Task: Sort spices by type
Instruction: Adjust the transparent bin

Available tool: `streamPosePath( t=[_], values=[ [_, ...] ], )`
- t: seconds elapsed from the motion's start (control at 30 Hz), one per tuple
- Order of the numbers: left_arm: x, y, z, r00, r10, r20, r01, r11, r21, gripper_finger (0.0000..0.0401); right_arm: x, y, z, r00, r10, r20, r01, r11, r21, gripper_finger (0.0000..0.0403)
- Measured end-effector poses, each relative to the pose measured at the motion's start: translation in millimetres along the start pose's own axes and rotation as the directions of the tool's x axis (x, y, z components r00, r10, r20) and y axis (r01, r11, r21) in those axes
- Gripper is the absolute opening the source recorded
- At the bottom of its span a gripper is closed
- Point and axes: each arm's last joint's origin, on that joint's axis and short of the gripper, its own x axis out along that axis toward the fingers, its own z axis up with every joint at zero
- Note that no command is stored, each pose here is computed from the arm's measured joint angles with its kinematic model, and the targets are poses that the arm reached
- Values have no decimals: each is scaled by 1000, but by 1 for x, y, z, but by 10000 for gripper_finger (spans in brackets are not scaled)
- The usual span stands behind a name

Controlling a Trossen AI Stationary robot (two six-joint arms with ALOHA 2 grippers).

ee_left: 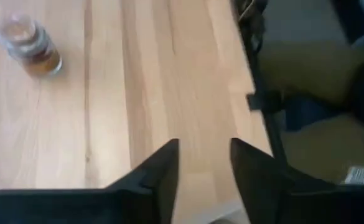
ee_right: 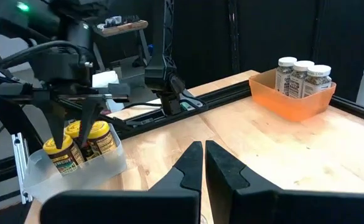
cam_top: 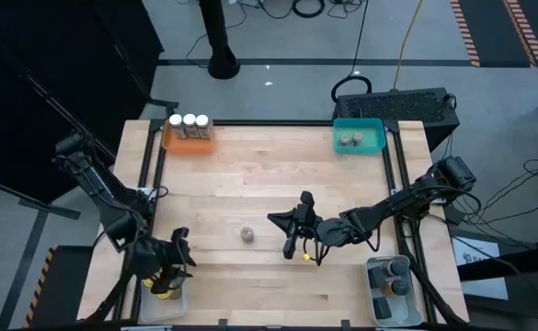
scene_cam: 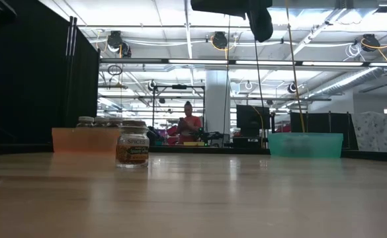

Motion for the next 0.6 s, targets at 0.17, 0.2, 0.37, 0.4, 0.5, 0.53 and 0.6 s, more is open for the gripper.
streamPosePath(
  t=[0.17,0.2,0.37,0.4,0.5,0.53,0.6],
  values=[
    [21,-1,9,983,87,-160,-95,995,-44,58,-1,0,3,1000,2,7,-2,1000,-14,0],
    [28,-2,9,977,79,-197,-89,995,-40,40,-1,0,3,1000,2,7,-2,1000,-23,0],
    [52,-7,7,944,50,-326,-56,998,-7,11,-2,0,4,1000,3,9,-2,999,-49,0],
    [56,-7,6,940,57,-336,-63,998,-5,13,-2,0,4,1000,3,8,-2,999,-49,0],
    [63,-8,4,929,63,-365,-69,998,-3,12,-2,0,3,1000,1,4,-1,998,-60,0],
    [65,-8,3,925,63,-375,-69,998,-3,11,-2,0,3,1000,1,2,-1,998,-64,0],
    [70,-8,0,912,56,-406,-64,998,-5,6,-2,-1,2,1000,-1,-4,1,997,-72,0]
  ],
)
